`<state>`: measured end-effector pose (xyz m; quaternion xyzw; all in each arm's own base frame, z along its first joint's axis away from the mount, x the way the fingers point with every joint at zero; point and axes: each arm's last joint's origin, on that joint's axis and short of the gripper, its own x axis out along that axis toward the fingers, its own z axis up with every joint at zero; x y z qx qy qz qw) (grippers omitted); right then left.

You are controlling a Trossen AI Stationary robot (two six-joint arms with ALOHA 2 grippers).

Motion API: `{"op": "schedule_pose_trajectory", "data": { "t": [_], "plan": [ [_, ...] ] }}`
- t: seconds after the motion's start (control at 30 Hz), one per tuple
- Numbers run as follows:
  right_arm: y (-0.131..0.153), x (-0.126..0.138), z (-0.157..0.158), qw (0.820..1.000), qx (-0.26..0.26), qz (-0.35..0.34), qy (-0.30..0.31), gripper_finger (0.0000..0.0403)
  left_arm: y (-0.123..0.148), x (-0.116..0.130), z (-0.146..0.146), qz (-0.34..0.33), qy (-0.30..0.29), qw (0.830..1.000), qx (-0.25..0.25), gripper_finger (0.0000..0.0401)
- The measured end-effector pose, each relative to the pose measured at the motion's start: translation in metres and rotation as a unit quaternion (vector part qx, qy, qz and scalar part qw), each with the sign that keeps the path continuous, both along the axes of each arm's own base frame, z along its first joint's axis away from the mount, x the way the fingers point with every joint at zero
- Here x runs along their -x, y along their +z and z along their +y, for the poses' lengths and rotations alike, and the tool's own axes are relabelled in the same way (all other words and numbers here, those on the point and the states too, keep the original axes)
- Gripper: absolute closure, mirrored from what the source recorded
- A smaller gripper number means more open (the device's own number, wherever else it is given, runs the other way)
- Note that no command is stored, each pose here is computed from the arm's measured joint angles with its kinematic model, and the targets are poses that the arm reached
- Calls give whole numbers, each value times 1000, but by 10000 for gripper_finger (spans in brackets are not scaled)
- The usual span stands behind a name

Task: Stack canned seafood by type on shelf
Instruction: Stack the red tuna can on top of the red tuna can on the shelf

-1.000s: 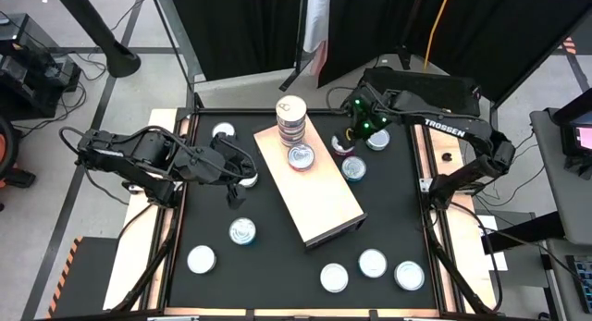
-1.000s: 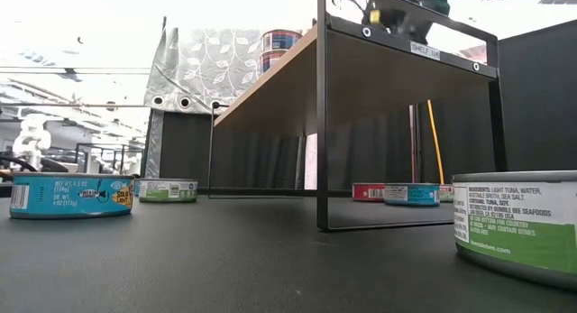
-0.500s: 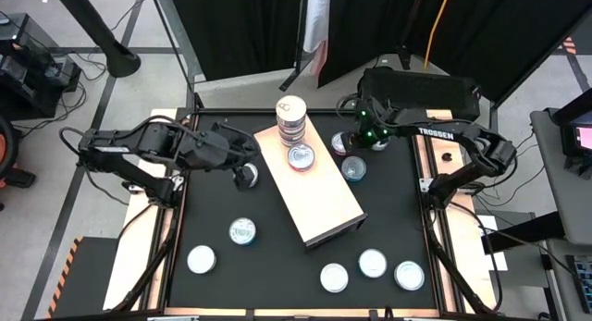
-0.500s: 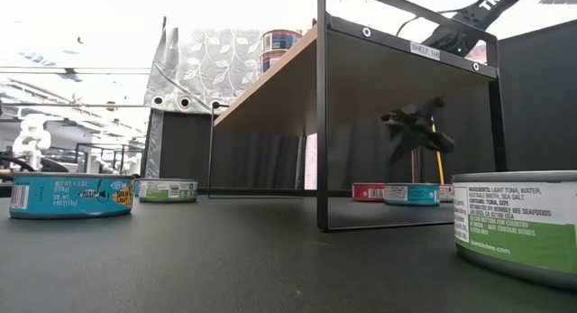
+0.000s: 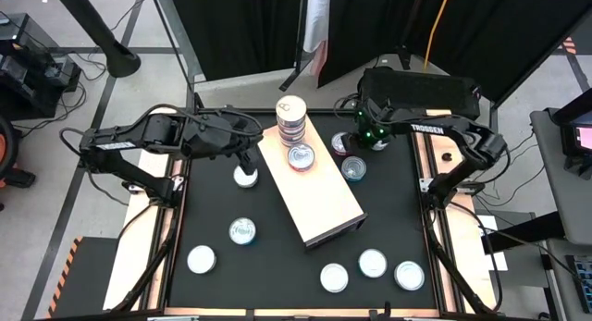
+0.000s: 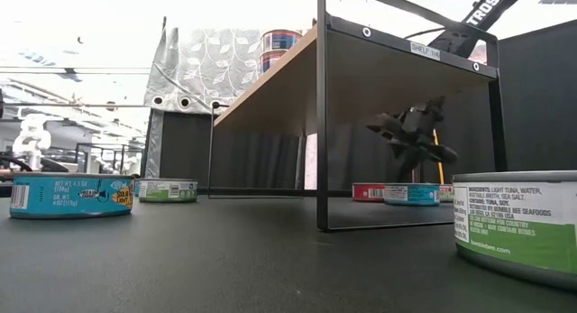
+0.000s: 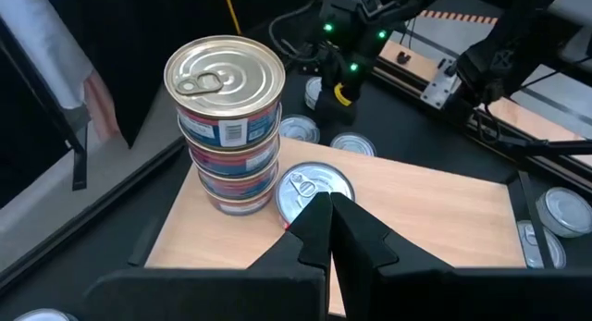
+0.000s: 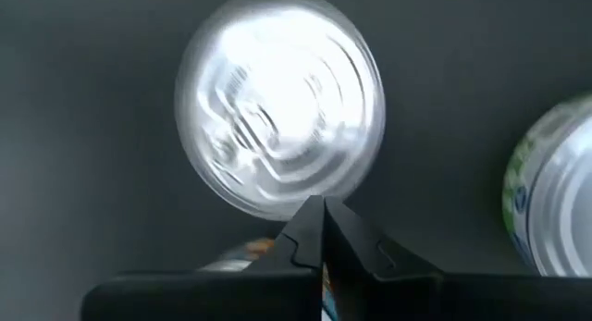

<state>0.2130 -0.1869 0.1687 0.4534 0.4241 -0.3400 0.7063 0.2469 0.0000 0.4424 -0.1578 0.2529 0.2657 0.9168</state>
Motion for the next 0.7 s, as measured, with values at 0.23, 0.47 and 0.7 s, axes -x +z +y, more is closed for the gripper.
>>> {"op": "schedule_pose_trajectory", "data": {
  "t": [0.23, 0.47, 0.7],
  "plan": [
    [-10, 5, 4, 998, -14, 51, 35, 402, -3, -3, 0, 8, -2, 1000, -2, 391],
    [13, 8, 9, 1000, -12, -1, 17, 403, -3, -4, -1, 9, -15, 1000, 11, 391],
    [13, -2, -1, 999, 8, -48, -25, 403, -3, -4, -1, 15, -25, 1000, 0, 391]
  ]
}}
